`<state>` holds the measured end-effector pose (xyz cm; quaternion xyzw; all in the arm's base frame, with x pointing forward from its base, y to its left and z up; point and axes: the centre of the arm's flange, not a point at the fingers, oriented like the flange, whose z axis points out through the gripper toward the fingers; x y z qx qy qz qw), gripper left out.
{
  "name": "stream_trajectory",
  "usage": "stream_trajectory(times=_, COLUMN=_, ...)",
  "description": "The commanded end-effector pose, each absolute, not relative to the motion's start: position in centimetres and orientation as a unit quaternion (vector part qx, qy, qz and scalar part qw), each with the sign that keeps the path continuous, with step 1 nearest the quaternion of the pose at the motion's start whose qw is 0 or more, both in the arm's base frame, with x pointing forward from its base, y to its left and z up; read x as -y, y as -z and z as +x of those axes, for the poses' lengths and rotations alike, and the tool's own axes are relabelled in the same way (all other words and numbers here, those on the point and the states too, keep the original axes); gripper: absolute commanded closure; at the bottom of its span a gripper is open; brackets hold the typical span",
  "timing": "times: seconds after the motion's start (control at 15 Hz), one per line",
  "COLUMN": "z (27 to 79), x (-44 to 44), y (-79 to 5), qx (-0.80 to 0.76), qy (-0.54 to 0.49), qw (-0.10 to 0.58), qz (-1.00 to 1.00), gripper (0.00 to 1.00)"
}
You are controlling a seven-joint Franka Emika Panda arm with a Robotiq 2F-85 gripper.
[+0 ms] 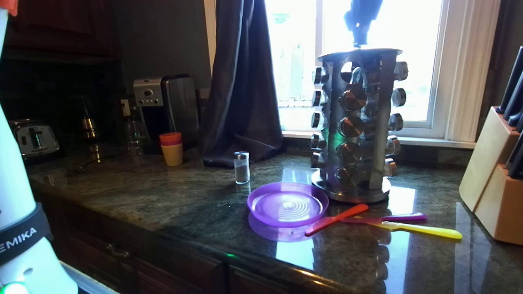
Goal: Rotate the silver stand.
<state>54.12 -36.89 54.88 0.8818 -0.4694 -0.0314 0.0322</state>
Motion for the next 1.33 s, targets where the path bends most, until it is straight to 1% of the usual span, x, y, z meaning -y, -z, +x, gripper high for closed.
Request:
stream_trajectory(times=0.0, z=55.0, x=35.6, y=-54.1, qx=0.534, qy=0.013, qw=0.036, qz=0.845, gripper=0.95)
stream_trajectory(times=0.47, z=56.0, x=35.2, y=-53.8, qx=0.684, qy=0.01, qw=0.049, qz=0.728, gripper=0.95)
stream_trajectory(times=0.87, z=56.4, x=34.3, y=-53.3, qx=0.783, qy=0.002, qw=0.094, qz=0.615, gripper=0.95)
stream_trajectory(times=1.2, z=56.6, x=33.8, y=-53.0, qx=0.823, qy=0.002, qw=0.121, qz=0.555, gripper=0.95)
stream_trajectory(times=1.27, z=56.6, x=33.8, y=-53.1, qx=0.819, qy=0.003, qw=0.126, qz=0.56, gripper=0.57)
